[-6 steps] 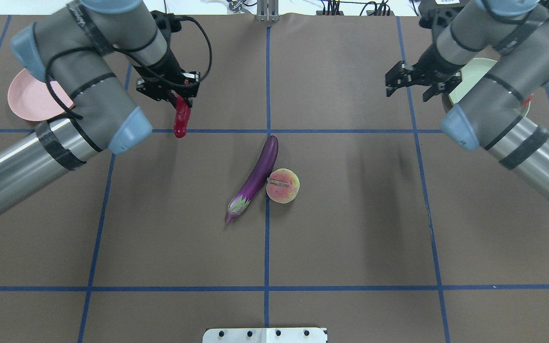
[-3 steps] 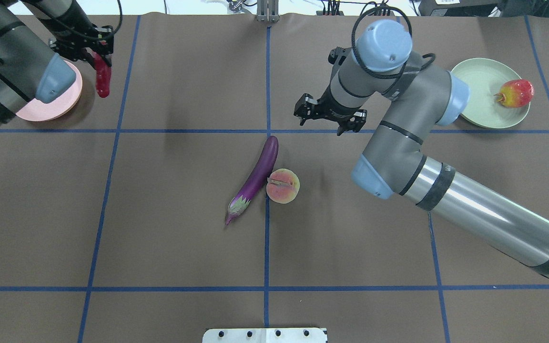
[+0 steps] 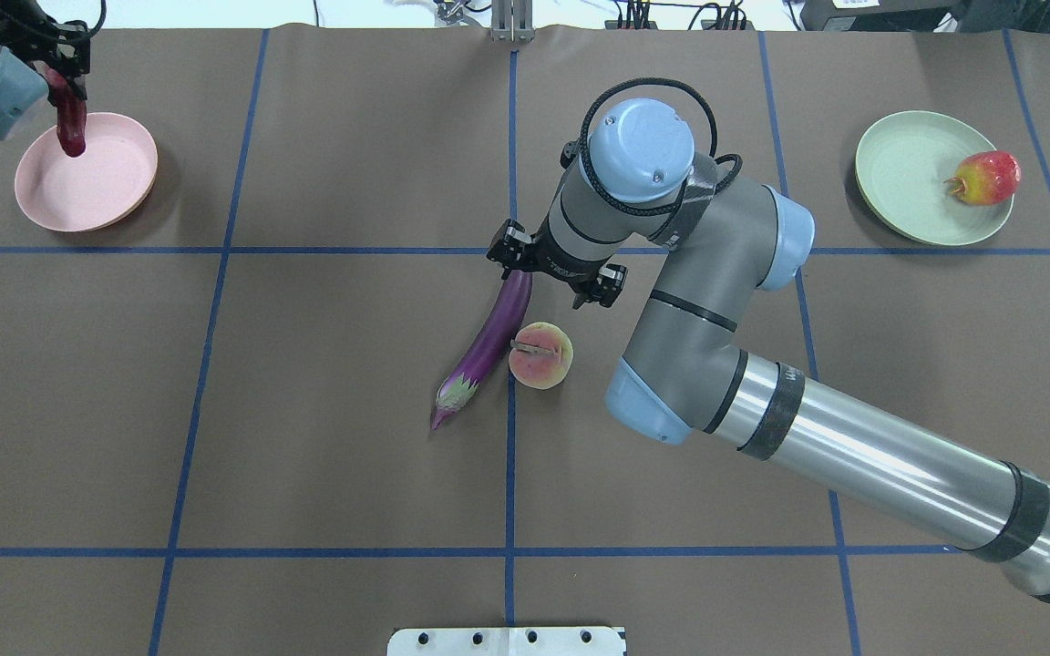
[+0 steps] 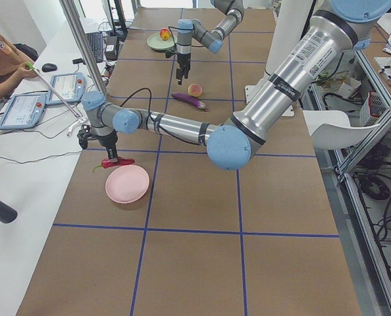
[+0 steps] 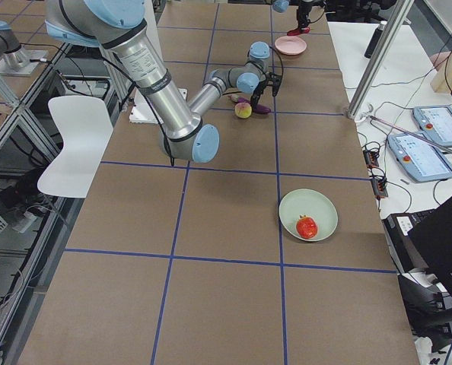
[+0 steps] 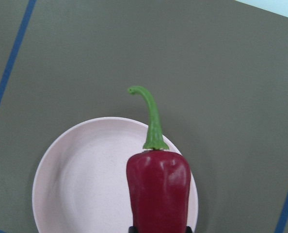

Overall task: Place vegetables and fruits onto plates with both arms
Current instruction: 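Lower chili onto pink plate with left gripper while right grasps peach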

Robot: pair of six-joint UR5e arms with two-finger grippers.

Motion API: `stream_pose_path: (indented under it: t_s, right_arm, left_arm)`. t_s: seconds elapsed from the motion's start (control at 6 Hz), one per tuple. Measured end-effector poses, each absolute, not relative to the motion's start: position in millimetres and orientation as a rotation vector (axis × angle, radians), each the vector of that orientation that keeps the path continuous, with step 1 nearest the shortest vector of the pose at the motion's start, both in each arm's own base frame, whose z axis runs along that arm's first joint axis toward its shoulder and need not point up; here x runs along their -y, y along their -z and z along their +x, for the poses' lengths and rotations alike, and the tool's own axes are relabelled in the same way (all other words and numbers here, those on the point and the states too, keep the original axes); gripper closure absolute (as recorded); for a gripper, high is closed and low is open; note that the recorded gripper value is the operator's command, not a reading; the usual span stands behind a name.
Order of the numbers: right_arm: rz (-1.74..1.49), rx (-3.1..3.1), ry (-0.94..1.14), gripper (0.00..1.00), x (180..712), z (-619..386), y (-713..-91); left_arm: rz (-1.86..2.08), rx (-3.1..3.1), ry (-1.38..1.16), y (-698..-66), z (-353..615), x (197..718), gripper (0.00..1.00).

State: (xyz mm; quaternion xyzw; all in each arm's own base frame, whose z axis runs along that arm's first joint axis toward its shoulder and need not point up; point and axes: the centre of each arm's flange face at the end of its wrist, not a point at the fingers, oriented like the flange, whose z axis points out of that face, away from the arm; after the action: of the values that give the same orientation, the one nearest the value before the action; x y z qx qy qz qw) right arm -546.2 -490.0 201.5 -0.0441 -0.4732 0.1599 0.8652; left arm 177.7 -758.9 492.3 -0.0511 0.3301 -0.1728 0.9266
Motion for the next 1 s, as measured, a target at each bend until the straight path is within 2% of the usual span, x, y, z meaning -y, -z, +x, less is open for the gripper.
stream_pose_path:
  t_s: [0.17, 0.33, 1.0]
  right_arm:
    - [-0.108, 0.986, -0.323, 0.0, 477.2, -555.8, -204.4]
    - [-0.122, 0.978, -0.313, 0.0, 467.0, -563.7, -207.8]
    - [-0.152, 0.905, -0.301, 0.0, 444.5, -568.8, -207.3]
  left_arm:
    - [-0.107, -0.648, 0.355, -514.4, 176.6, 765.2, 0.3]
    - [-0.102, -0.641, 0.347, -525.2, 178.7, 767.0, 0.0]
    - [-0.086, -0.647, 0.337, -524.2, 182.3, 767.5, 0.0]
